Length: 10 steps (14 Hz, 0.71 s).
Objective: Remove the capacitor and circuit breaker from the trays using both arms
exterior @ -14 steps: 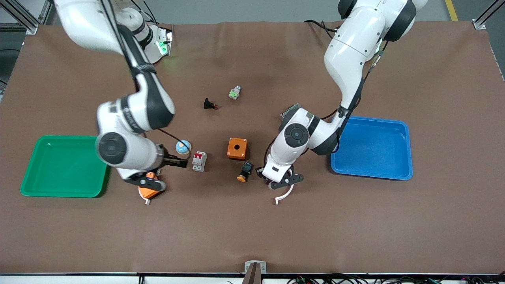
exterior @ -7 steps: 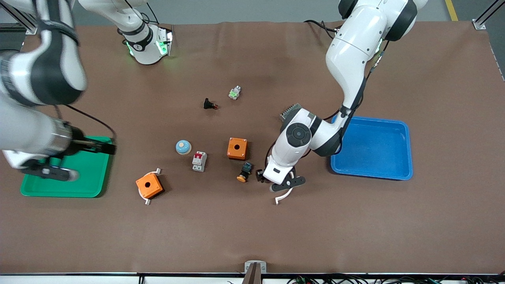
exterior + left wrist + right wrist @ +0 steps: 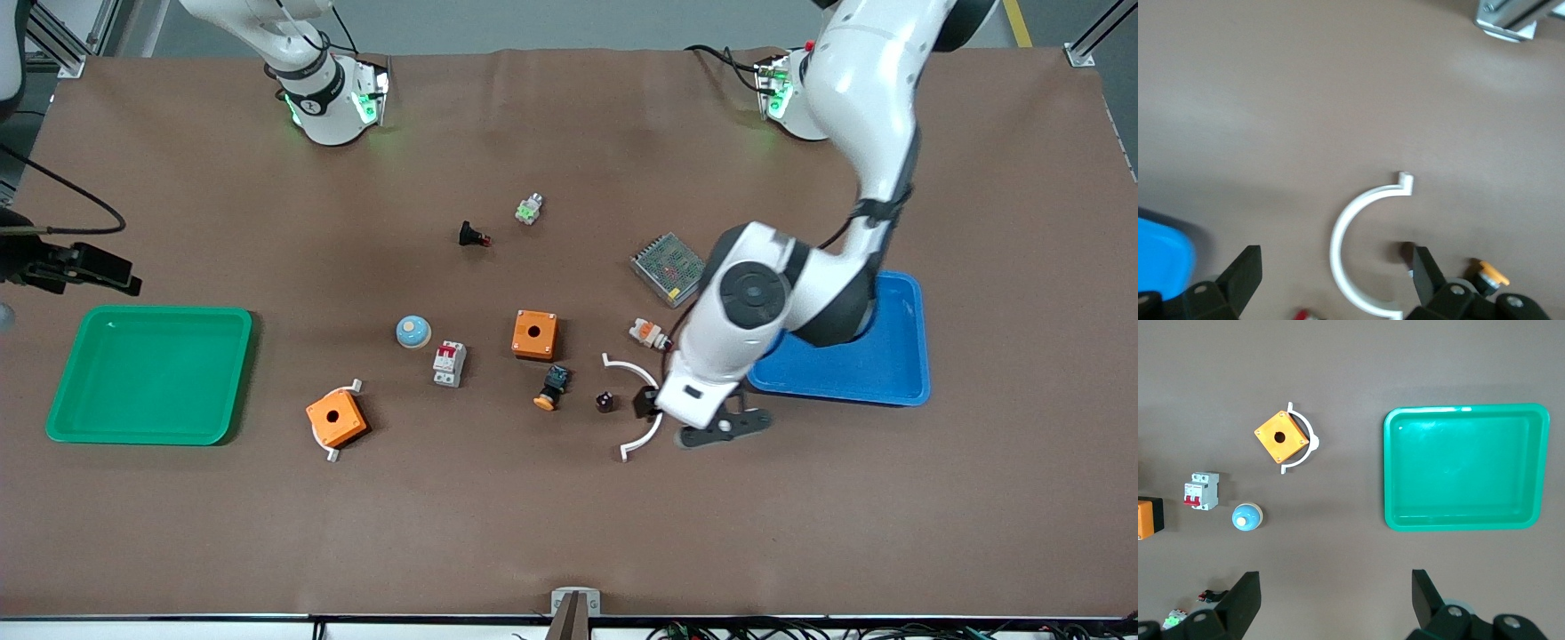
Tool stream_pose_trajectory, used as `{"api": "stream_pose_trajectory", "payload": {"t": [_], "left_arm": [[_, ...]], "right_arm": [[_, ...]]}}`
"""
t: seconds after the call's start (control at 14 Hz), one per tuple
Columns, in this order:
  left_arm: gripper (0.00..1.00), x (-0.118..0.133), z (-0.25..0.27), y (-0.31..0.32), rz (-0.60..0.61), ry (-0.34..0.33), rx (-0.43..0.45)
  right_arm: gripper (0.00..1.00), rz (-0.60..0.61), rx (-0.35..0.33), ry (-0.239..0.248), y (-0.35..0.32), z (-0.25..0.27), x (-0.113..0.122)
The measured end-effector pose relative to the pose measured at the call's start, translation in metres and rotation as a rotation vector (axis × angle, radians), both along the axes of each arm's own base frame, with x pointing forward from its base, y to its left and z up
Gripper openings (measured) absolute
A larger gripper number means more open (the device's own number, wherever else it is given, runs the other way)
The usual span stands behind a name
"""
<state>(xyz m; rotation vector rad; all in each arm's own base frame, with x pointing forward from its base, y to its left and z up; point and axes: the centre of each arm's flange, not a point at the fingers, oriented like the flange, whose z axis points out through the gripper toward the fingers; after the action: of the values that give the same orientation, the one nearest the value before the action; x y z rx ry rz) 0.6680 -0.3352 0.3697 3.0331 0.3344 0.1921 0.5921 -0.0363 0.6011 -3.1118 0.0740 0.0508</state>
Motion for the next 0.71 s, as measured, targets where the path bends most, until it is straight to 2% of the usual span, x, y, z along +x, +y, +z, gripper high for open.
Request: {"api": "stream_pose_trajectory", "payload": {"t": [0.14,0.43,0.57,0.71], "left_arm": [[1.00,0.002,0.040,0.036,-0.031,0.024,0.028],[1.00,-0.004,0.116,0.119,-0.119,0.056,0.071],[1.00,-0.015,0.146,0.155,-0.125,0.040,0.076],[1.00,-0.037,0.170,0.180,-0.142,0.029,0.084]], "right_arm": [[1.00,0.001,0.006,-0.026,-0.002,-0.005,-0.018],[1.00,0.002,0.015,-0.028,-0.002,-0.004,-0.048],[1.00,0.003,0.018,-0.035,-0.002,0.001,-0.059],[1.00,0.002,0.021,-0.041,-0.003,0.006,-0.069]]}}
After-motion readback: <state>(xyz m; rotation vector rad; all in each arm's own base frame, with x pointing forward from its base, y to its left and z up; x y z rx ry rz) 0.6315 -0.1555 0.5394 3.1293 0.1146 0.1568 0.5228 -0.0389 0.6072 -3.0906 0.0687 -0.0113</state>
